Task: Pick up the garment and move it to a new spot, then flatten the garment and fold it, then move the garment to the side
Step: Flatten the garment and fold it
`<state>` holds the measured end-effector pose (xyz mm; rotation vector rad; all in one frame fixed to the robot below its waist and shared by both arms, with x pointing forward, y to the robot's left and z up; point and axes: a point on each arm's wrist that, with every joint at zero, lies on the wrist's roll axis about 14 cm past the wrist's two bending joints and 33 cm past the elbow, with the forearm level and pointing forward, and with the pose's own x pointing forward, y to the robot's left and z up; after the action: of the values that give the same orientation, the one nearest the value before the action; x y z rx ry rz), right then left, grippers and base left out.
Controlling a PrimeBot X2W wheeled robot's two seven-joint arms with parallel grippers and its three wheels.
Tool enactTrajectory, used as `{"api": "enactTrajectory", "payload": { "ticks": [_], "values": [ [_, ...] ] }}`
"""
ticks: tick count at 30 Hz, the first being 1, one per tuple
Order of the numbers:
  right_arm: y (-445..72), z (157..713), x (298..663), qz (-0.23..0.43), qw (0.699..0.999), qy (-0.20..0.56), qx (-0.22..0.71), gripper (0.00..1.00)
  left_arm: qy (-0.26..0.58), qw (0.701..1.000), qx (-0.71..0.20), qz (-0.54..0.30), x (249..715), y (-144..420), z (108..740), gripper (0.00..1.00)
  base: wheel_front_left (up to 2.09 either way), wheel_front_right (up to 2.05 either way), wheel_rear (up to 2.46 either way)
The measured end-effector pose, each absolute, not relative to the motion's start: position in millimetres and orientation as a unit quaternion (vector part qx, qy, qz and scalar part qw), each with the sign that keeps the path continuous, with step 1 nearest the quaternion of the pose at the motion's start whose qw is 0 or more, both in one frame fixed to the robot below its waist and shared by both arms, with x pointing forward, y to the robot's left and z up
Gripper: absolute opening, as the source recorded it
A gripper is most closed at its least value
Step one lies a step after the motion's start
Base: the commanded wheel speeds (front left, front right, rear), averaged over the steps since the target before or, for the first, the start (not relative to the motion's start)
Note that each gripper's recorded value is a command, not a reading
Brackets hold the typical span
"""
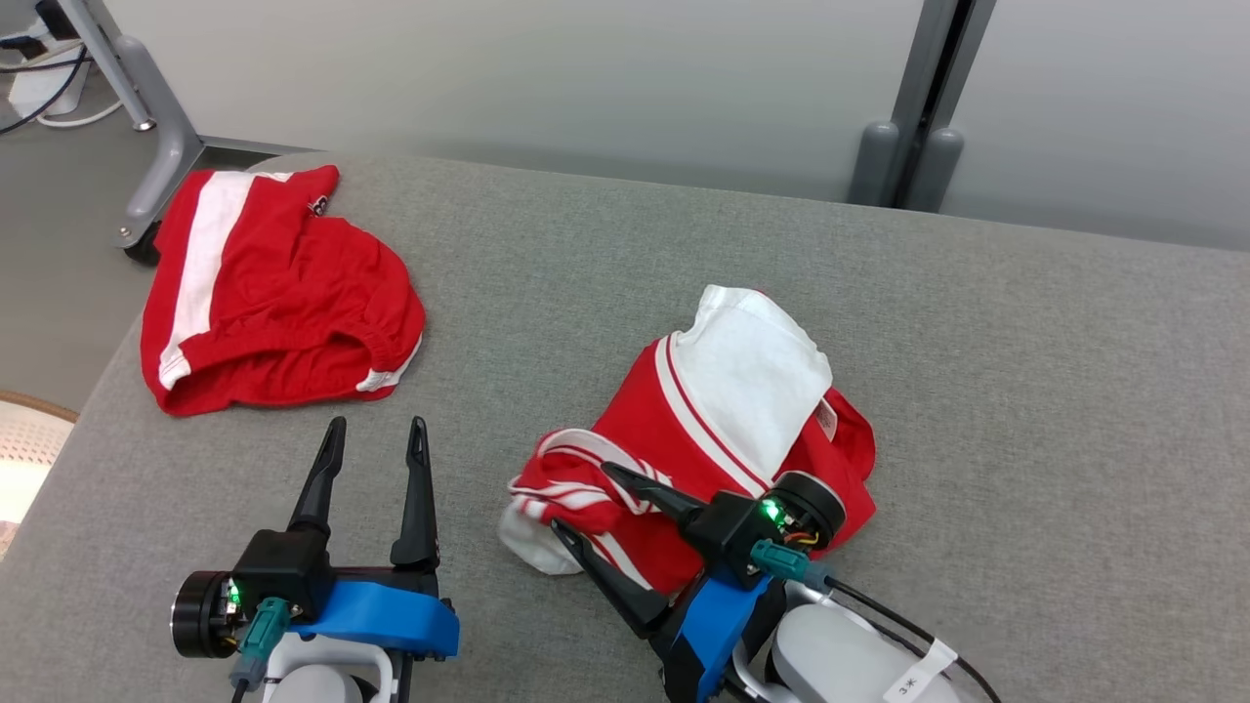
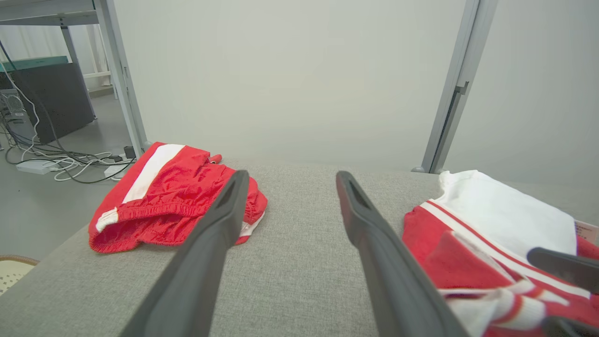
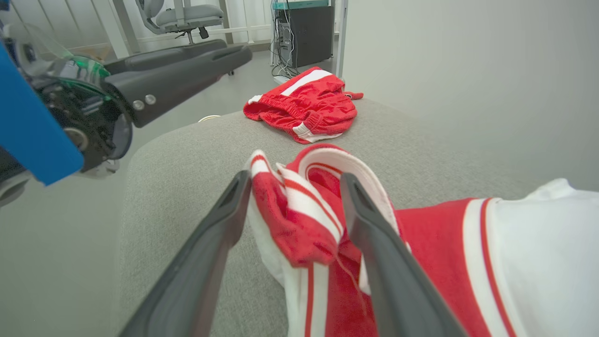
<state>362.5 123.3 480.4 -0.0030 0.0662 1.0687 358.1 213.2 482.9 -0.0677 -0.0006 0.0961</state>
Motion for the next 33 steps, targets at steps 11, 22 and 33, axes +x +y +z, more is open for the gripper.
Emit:
{"api": "enactTrajectory", "payload": {
  "ticks": [11, 22, 33],
  "values": [
    [27, 495, 423, 0.377, 0.926, 0.002, -0.023, 1.0, -0.005, 0.999, -0.031, 0.027, 368, 200, 485, 1.0, 0.0, 0.0, 0.0],
    [-41, 496, 455, 0.277, 0.96, 0.0, -0.029, 1.0, -0.003, 0.999, -0.026, 0.018, 368, 197, 484, 1.0, 0.0, 0.0, 0.0],
    [-18, 416, 438, 0.3, 0.945, 0.128, -0.03, 1.0, 0.004, 0.999, -0.026, 0.034, 367, 206, 480, 1.0, 0.0, 0.0, 0.0]
  ]
}}
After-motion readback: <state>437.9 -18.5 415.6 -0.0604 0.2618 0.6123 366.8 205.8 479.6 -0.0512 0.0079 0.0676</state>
